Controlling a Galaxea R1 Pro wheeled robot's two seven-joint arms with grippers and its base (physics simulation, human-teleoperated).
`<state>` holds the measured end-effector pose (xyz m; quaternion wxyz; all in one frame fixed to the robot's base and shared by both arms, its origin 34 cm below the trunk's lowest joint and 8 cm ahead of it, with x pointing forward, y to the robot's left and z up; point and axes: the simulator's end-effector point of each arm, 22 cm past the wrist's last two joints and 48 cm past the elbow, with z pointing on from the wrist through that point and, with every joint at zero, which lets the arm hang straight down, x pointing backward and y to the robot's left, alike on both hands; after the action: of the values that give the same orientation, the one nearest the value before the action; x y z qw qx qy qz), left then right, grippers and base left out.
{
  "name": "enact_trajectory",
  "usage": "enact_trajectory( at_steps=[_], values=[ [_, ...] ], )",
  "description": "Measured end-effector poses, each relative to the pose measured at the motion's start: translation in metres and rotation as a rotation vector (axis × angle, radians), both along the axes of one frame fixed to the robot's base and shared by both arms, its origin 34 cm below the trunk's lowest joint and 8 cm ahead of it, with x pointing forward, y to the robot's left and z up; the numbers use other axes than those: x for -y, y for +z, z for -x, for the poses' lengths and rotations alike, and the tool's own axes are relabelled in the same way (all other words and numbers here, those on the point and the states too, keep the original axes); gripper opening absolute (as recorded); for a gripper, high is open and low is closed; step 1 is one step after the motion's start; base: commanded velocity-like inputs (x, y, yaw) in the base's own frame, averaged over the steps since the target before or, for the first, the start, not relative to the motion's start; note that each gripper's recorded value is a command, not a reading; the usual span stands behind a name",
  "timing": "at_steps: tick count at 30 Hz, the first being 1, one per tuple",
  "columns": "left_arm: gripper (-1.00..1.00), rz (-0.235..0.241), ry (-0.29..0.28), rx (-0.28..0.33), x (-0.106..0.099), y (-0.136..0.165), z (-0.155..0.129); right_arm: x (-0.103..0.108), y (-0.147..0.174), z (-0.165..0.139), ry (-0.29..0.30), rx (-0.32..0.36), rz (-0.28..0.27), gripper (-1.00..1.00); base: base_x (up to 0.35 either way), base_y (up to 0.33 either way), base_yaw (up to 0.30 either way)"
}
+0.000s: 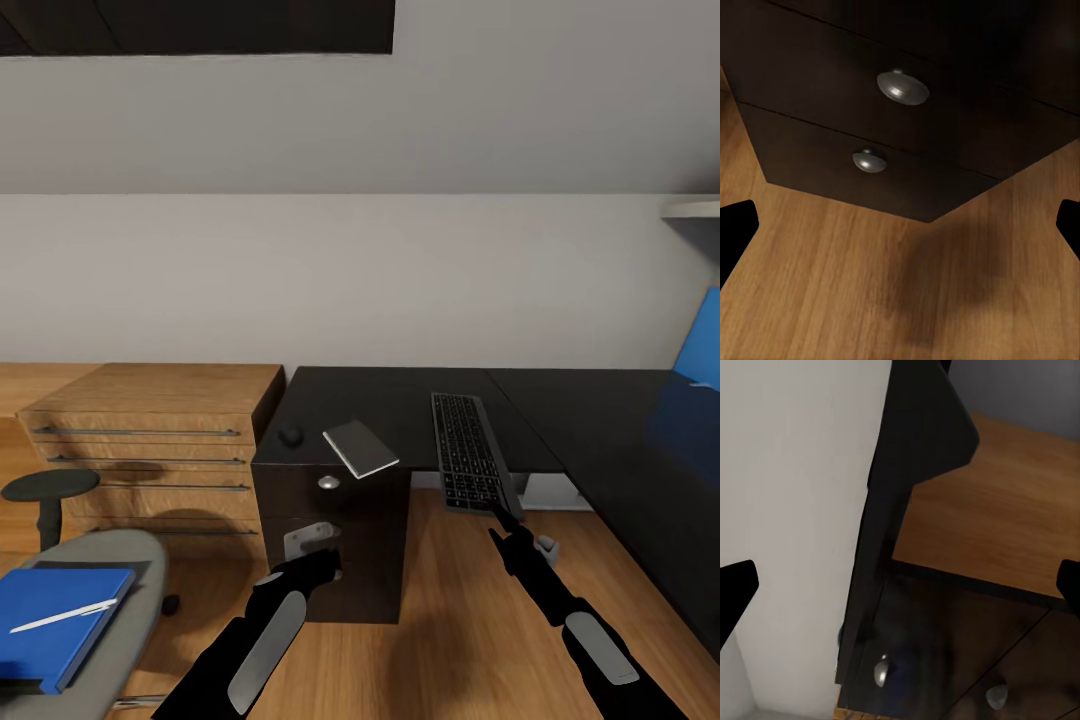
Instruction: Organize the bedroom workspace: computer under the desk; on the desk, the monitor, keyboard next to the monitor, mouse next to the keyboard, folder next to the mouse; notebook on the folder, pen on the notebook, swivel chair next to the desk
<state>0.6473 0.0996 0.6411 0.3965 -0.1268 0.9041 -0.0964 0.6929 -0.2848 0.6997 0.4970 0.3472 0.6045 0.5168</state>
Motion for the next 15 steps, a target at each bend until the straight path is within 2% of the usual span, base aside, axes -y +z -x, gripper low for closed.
enact_trajectory(
  at_steps=[6,9,13,15],
  values=[
    [1.00,0.000,0.000,0.000,0.000,0.000,0.000,0.004,-0.003,-0.001,-0.016,-0.016,-0.013,1.00,0.000,0.000,0.000],
    [1.00,0.000,0.000,0.000,0.000,0.000,0.000,0.009,-0.010,-0.003,-0.052,-0.054,-0.055,1.00,0.000,0.000,0.000],
    [1.00,0.000,0.000,0.000,0.000,0.000,0.000,0.001,-0.013,-0.003,-0.055,-0.068,-0.083,1.00,0.000,0.026,0.000],
    [1.00,0.000,0.001,0.000,0.000,0.000,0.000,-0.005,-0.014,-0.004,-0.055,-0.073,-0.095,1.00,0.000,0.218,0.000]
  ],
)
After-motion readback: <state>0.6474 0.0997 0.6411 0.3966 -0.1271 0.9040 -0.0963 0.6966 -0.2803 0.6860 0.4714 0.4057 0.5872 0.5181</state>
